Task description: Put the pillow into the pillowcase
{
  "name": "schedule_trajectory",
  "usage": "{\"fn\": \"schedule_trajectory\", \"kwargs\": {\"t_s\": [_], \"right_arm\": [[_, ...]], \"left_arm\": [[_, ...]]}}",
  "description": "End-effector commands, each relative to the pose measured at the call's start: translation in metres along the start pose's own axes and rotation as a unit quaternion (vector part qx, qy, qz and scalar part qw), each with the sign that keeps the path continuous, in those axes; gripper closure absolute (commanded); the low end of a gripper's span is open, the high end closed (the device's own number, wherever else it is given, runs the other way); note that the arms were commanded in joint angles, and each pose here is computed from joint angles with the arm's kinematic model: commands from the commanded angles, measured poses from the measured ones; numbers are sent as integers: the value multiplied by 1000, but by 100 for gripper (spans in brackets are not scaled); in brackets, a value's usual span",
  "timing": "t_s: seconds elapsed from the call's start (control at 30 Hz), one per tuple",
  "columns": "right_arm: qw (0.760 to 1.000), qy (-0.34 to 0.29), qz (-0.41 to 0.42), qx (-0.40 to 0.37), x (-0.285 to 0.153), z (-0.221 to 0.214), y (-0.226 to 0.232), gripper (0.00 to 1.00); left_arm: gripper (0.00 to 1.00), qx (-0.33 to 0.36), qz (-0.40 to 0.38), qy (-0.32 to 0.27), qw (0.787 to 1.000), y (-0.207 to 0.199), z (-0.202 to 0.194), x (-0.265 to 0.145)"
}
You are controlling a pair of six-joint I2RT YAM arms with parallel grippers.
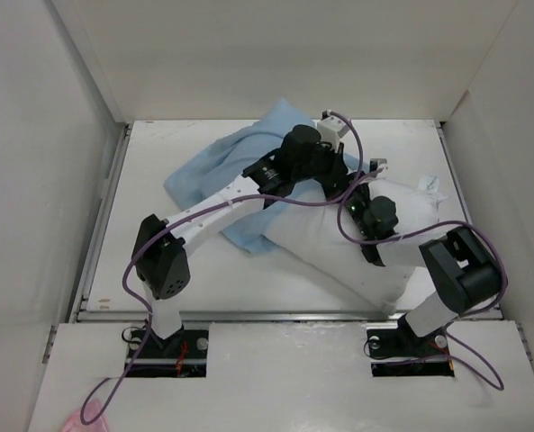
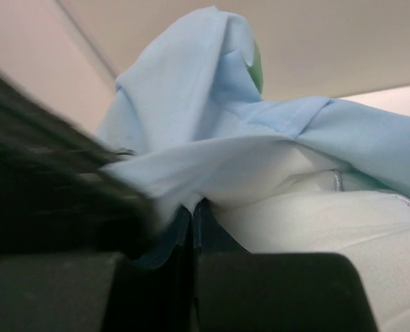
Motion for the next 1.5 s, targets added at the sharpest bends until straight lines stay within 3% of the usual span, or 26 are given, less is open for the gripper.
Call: {"fn": "schedule_trajectory", "kwargs": {"t_s": [0.0, 0.1, 0.23, 0.4, 0.47, 0.53, 0.57, 0.6, 0.63, 0.67, 0.7, 0.73, 0.77, 0.87, 0.9, 0.93, 1.0, 1.1, 1.17, 1.23, 1.3, 1.33, 1.43, 1.47], "right_arm": [[993, -70, -11, 95, 11, 19, -12, 100], [988, -66, -17, 137, 10, 19, -31, 100], [984, -79, 54, 153, 2, 36, -19, 100], [989, -59, 42, 127, 4, 49, -9, 100], [991, -56, -3, 121, 2, 52, -15, 96], [991, -65, -29, 115, 2, 62, -17, 84], [992, -60, -35, 107, 2, 64, -16, 79], [993, -54, -42, 98, 3, 67, -15, 72], [994, -53, -43, 85, 10, 78, -8, 58], [994, -15, -92, 62, 6, 74, -16, 48], [994, -16, -98, 44, 18, 93, -5, 33], [991, 0, -132, 23, 19, 99, -7, 29], [973, 76, -217, 13, 6, 80, -27, 18], [941, 115, -314, -55, -5, 102, -33, 11], [912, 164, -370, -67, -24, 92, -45, 11], [897, 169, -400, -82, -32, 95, -49, 11], [860, 165, -469, -110, -53, 108, -54, 6], [846, 129, -502, -124, -70, 137, -38, 0], [851, 123, -490, -140, -85, 152, -22, 0], [895, 128, -392, -169, -85, 160, 14, 0], [907, 172, -303, -236, -89, 155, 40, 0], [922, 206, -219, -245, -87, 139, 68, 0], [921, 272, -83, -265, -95, 98, 112, 0], [907, 310, -85, -272, -101, 76, 106, 0]], "left_arm": [[100, -5, -308, 159, 938, -156, -70, -31], [100, 24, -318, 180, 931, -169, -79, -39], [100, 24, -306, 190, 933, -161, -89, -38], [100, 0, -225, 152, 962, -110, -68, -20], [100, -10, -245, 131, 961, -105, -53, -21], [100, -5, -251, 99, 963, -99, -36, -21], [93, -5, -230, 90, 969, -91, -31, -19], [74, -8, -204, 88, 975, -79, -26, -18], [47, -14, -181, 99, 978, -71, -25, -20], [3, -12, -153, 84, 985, -62, -11, -25], [0, -17, -130, 80, 988, -48, -3, -33], [0, -17, -110, 72, 991, -41, 3, -39], [0, -22, -90, 68, 993, -35, 4, -44], [0, -20, -26, 18, 999, -21, 22, -79], [0, -22, 5, 27, 999, -13, 7, -84], [0, -27, 19, 5, 999, -14, 15, -105], [0, -41, 56, 9, 998, -4, -3, -119], [0, -79, 120, -17, 989, 9, -10, -152], [0, -118, 156, -11, 981, 14, -36, -168], [0, -144, 183, 9, 972, 24, -69, -174], [0, -172, 208, -2, 963, 30, -81, -190], [0, -179, 211, 6, 961, 30, -90, -193], [0, -203, 236, 16, 950, 39, -112, -204], [0, -215, 246, 27, 945, 42, -123, -207]]}}
Point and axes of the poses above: each gripper's point midway between its finger pads, its own x axis out along the fingers, its own y axis along the line the jaws close on, z = x × y, the point moved 6 cm from there along -x, back along the fingers, and after that the axes turned 8 degrees about x, right-handed, at the moved point
